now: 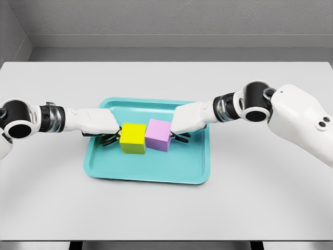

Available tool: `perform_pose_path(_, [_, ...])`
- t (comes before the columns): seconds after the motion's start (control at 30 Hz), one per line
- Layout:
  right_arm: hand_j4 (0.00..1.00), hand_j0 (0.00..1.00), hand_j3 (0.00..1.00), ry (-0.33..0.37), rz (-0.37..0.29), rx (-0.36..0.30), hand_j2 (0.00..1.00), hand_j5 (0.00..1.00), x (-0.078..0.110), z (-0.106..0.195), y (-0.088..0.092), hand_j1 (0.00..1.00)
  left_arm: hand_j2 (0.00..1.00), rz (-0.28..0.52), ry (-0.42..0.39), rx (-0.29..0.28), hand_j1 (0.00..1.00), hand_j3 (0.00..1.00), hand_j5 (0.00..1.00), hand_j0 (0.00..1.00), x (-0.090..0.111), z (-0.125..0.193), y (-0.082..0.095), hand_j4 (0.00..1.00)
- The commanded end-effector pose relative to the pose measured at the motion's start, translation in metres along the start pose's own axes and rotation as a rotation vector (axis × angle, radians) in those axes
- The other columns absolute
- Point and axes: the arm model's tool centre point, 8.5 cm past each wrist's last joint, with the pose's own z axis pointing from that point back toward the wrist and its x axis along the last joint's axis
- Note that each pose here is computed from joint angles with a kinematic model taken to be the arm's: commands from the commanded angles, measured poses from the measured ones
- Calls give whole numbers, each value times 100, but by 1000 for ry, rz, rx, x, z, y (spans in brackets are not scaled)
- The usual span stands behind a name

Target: Push two cubes

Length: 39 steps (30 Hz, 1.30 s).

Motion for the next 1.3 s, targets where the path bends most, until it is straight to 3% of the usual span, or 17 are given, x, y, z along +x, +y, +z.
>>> perform_pose_path(0.0, [28,28,28,1,-14,-10,28,28,-1,2,0,28,0,-18,-6,-7,0,0,0,0,2,-4,-3,0])
perform_pose_path(0.03, [29,29,29,9,-16,-8,29,29,-3,5,2,29,0,-20,-5,-5,0,0,0,0,1,-3,-2,0])
perform_pose_path(0.13, [35,35,35,48,-42,23,35,35,-12,23,21,35,0,28,94,15,0,0,0,0,-31,22,-2,0])
perform_pose_path(0.23, [42,42,42,70,-60,42,42,42,-16,34,34,42,0,28,87,17,0,0,0,0,-29,20,-1,0])
perform_pose_path(0.27, [36,36,36,86,-65,34,36,36,-20,40,33,36,0,29,85,19,0,0,0,0,-28,20,-1,0])
perform_pose_path(0.33, [0,0,0,110,-71,23,0,0,-28,47,30,0,1,47,79,32,1,1,1,1,-29,23,-1,1])
perform_pose_path(0.4, [0,0,0,152,-107,21,0,0,-43,54,34,0,1,59,73,42,1,1,1,1,-29,24,0,1])
perform_pose_path(0.57, [0,0,0,175,-124,-18,0,0,-64,41,5,0,1,89,65,61,1,1,1,1,-30,33,0,1])
perform_pose_path(0.67, [0,0,0,154,-101,-40,0,0,-62,28,-15,0,1,94,46,73,1,1,1,1,-26,32,2,1])
perform_pose_path(0.83, [0,0,0,143,-95,-51,0,0,-63,17,-29,0,1,98,48,67,1,1,1,1,-26,35,0,1])
perform_pose_path(1.0, [0,0,0,120,-89,-46,0,0,-58,3,-35,0,1,97,50,67,1,1,1,1,-27,36,0,1])
perform_pose_path(1.17, [0,0,0,145,-132,-21,0,0,-68,1,-23,0,1,98,50,66,1,1,1,1,-26,36,-1,1])
perform_pose_path(1.27, [0,0,0,106,-109,12,0,0,-56,-25,-27,0,1,99,52,67,1,1,1,1,-27,37,-1,1])
